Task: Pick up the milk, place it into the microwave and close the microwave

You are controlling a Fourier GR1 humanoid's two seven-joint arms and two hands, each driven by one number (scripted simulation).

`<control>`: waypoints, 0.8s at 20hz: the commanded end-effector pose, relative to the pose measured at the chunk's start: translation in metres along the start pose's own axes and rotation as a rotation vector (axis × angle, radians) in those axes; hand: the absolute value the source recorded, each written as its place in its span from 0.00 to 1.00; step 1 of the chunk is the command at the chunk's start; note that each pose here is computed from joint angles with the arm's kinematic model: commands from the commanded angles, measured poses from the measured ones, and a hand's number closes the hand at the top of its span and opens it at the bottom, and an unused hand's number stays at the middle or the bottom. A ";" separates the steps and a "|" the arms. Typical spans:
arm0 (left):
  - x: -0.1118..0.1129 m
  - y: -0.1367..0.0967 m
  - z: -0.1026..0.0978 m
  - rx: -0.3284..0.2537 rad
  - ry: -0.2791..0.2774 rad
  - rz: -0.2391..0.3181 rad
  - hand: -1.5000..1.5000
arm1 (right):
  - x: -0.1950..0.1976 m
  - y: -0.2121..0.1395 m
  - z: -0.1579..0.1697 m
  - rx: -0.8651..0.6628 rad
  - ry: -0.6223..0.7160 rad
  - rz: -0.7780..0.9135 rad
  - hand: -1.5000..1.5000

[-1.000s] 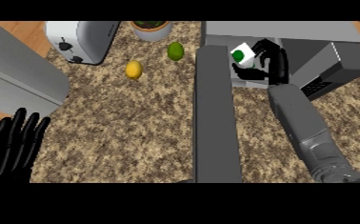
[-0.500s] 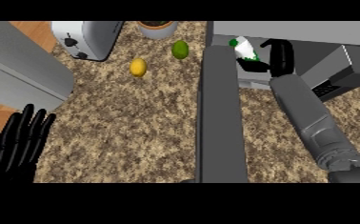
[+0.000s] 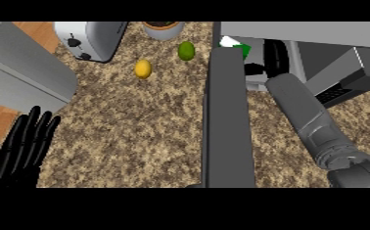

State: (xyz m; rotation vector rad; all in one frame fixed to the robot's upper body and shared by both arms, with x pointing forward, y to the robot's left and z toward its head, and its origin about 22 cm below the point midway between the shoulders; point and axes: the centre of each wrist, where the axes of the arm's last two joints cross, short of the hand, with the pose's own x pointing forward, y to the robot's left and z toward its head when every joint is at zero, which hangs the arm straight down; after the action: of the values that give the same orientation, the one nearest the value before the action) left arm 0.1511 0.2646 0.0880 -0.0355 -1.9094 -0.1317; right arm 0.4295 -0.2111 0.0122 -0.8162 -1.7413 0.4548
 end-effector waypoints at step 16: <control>0.014 -0.009 0.003 -0.011 -0.001 -0.033 0.00 | -0.008 -0.030 -0.016 -0.159 0.007 -0.046 0.00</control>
State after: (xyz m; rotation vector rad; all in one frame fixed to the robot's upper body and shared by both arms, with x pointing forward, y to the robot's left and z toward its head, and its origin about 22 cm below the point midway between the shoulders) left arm 0.1420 0.2535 0.0900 -0.0161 -1.9111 -0.1561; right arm 0.4333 -0.2279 0.0219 -0.8753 -1.7787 0.3037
